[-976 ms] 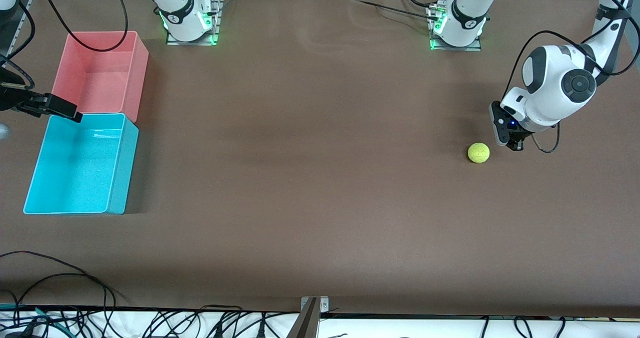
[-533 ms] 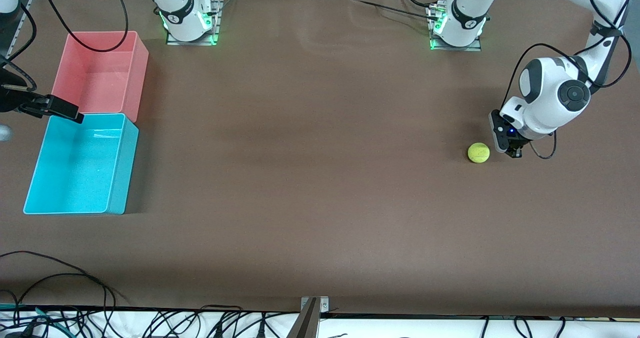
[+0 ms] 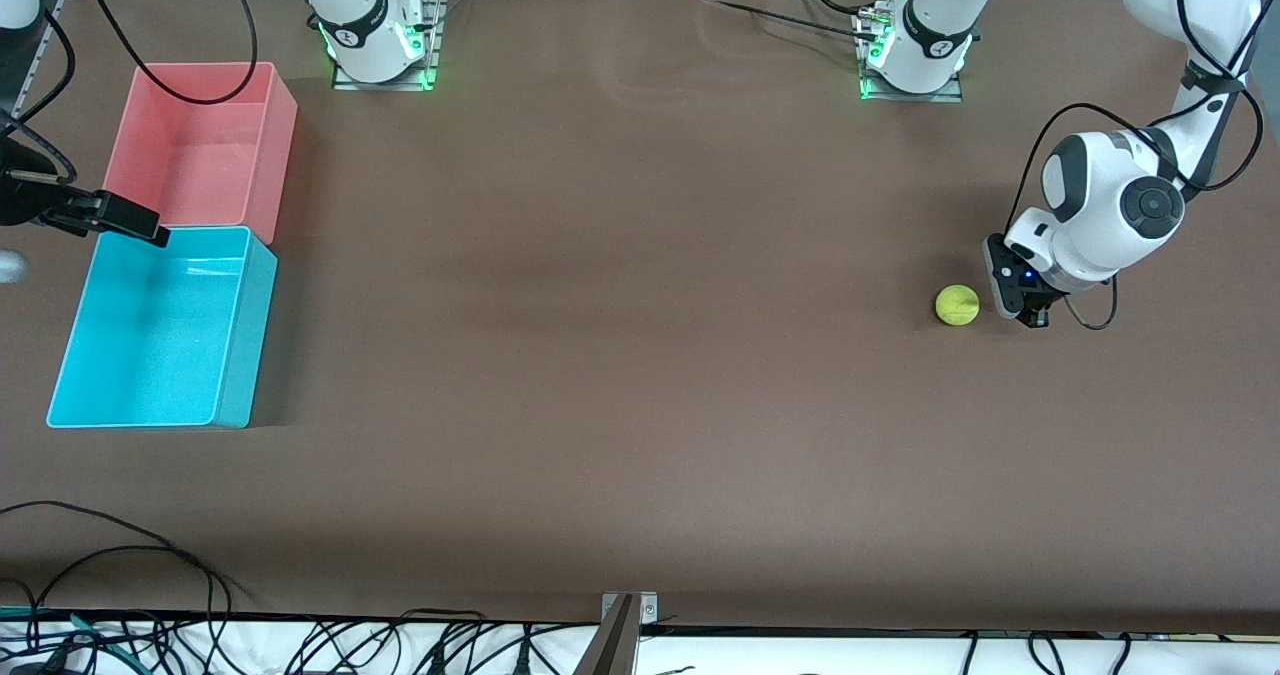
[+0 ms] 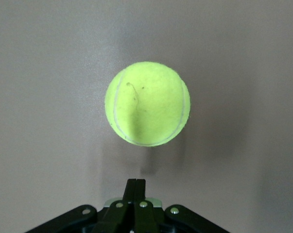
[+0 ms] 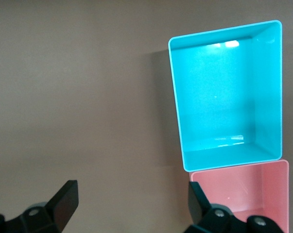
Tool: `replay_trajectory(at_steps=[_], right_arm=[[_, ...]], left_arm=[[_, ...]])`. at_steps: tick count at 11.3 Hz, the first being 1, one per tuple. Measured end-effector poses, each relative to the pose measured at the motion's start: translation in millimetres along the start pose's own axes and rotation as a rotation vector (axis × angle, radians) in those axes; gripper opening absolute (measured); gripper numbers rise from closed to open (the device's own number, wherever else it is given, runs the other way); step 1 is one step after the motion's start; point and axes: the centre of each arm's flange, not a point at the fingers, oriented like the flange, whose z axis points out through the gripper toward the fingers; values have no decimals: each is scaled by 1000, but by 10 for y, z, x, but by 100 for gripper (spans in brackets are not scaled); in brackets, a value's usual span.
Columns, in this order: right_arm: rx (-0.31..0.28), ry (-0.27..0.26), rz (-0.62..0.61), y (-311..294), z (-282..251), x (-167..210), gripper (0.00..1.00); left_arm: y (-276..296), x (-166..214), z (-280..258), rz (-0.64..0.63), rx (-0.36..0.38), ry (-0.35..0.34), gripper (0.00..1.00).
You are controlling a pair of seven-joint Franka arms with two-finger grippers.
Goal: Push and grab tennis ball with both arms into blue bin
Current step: 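Push the tennis ball with the left gripper toward the bins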
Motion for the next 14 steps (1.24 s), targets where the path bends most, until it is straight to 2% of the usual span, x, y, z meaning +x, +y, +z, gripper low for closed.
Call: replay_trajectory(at_steps=[6, 14], right_arm=[[0, 0, -1, -4, 1, 0, 100], [-1, -6, -1, -7, 34, 15, 100]], left_arm=[[-152, -94, 254, -16, 20, 5, 1], [-156, 60, 249, 11, 20, 10, 1]])
